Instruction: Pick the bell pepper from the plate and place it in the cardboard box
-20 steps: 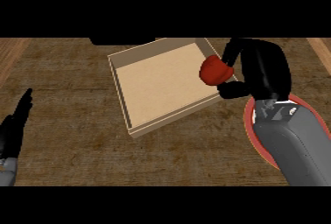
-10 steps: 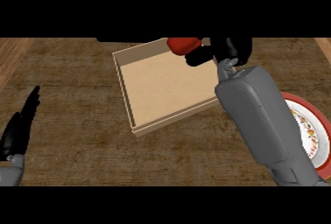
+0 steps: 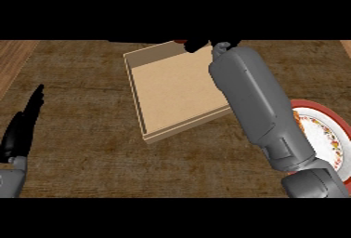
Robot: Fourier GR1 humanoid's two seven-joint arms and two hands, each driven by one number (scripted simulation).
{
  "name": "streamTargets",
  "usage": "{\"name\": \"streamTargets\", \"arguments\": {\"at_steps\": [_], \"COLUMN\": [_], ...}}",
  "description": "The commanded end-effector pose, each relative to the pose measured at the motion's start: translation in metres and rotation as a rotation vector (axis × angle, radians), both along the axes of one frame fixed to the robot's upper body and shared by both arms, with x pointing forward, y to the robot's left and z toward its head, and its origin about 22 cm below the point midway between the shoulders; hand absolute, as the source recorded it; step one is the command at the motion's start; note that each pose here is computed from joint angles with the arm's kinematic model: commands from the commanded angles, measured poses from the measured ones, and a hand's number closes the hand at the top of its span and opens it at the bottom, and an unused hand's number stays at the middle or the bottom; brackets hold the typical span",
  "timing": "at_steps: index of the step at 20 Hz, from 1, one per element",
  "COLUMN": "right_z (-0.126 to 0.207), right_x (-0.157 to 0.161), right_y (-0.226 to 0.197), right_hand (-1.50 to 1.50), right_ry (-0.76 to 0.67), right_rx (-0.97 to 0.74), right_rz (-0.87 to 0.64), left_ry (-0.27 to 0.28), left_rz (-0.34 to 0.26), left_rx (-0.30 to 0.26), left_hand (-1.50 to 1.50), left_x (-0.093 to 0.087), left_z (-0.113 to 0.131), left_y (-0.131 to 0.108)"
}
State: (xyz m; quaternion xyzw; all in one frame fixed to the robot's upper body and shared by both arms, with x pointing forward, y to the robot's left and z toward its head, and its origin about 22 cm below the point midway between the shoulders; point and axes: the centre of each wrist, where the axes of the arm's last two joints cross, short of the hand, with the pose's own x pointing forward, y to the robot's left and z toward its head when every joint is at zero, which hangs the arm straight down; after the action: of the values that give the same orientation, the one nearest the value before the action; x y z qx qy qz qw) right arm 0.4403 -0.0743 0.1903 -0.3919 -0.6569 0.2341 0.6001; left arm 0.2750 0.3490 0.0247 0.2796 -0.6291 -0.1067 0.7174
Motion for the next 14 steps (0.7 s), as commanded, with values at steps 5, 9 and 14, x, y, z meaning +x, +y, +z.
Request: {"name": "streamTargets", "arguments": {"at_steps": [5, 9, 14], "right_z": [-0.050, -0.044, -0.050], "right_x": [0.015, 0.020, 0.021], "right_y": [-0.001, 0.000, -0.004], "right_hand": [1.50, -1.50, -1.50], "right_ry": [0.082, 0.159, 0.091], "right_rx": [0.032, 0.120, 0.164], "right_rz": [-0.117, -0.123, -0.073], "left_ry": [-0.004, -0.025, -0.021], "left_rz": [-0.021, -0.042, -0.040], "left_rx": [0.014, 0.009, 0.024], "left_hand": [0.00, 0.00, 0.00], "left_x": [-0.006, 0.003, 0.012], "left_z": [-0.013, -0.007, -0.002], "left_y": [-0.017, -0.009, -0.012]}}
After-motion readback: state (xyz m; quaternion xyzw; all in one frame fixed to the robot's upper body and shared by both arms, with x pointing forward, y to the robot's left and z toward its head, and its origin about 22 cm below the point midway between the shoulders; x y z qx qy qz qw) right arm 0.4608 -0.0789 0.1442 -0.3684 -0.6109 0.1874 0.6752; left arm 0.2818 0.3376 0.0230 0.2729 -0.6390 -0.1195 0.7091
